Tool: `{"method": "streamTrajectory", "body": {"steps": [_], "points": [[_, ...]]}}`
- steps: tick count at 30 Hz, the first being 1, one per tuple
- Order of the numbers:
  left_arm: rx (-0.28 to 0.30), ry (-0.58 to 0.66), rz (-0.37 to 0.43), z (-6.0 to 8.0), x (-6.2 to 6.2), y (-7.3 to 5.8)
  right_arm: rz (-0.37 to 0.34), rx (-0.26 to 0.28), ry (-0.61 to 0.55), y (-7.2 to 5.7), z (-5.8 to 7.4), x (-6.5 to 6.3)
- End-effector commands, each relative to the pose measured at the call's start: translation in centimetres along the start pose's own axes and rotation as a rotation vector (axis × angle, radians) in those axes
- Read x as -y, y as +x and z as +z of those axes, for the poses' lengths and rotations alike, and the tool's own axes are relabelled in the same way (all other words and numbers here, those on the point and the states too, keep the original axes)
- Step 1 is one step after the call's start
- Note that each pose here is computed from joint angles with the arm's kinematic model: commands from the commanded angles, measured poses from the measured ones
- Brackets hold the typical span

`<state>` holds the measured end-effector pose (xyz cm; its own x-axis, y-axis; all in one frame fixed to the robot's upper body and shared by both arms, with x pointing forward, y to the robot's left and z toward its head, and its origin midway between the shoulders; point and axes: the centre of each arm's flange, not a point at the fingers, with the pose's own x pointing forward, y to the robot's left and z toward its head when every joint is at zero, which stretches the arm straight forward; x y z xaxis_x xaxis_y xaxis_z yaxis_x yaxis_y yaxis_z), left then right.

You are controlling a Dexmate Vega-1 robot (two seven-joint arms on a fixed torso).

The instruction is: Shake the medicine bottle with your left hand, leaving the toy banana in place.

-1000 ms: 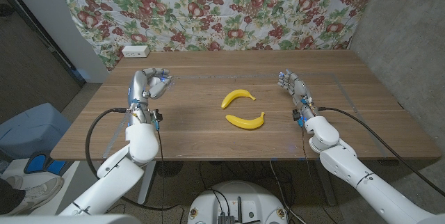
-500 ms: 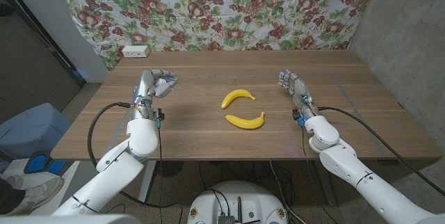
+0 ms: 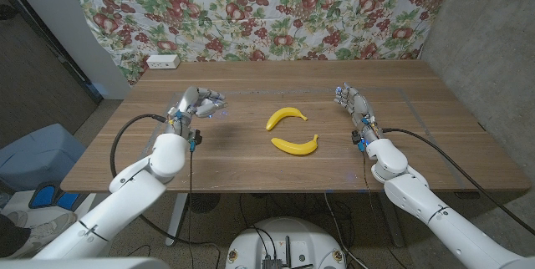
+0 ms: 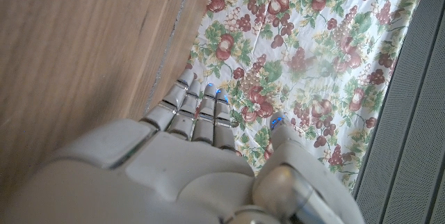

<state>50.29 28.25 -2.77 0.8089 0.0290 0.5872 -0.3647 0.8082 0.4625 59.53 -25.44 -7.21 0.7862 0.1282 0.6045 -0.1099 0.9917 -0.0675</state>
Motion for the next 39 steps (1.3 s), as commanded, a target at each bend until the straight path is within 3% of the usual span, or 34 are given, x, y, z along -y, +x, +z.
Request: {"method": "streamTrajectory", "body": {"steps": [1, 8, 15, 21, 23, 29, 39], "points": [[-0.009, -0.043, -0.114, -0.2, 0.0, 1.4, 0.001, -0.001, 0.005, 0.1, -0.1, 0.2], [-0.008, -0.039, -0.085, -0.1, -0.1, 1.1, 0.006, -0.001, 0.005, 0.2, -0.2, 0.3], [0.007, -0.010, 0.008, 0.1, -0.3, 0.4, 0.005, -0.002, 0.010, 0.1, -0.2, 0.4], [0.045, 0.031, 0.137, 0.7, -0.6, -0.6, 0.004, 0.002, 0.013, 0.0, -0.2, 0.6], [0.075, 0.056, 0.225, 1.1, -0.7, -1.3, 0.007, 0.003, 0.012, -0.1, -0.3, 0.6], [0.133, 0.058, 0.379, 1.4, -0.8, -2.5, 0.004, 0.003, 0.015, -0.2, -0.3, 0.6], [0.198, 0.001, 0.546, 1.1, -1.1, -3.7, 0.003, 0.003, 0.017, -0.3, -0.3, 0.6]]}}
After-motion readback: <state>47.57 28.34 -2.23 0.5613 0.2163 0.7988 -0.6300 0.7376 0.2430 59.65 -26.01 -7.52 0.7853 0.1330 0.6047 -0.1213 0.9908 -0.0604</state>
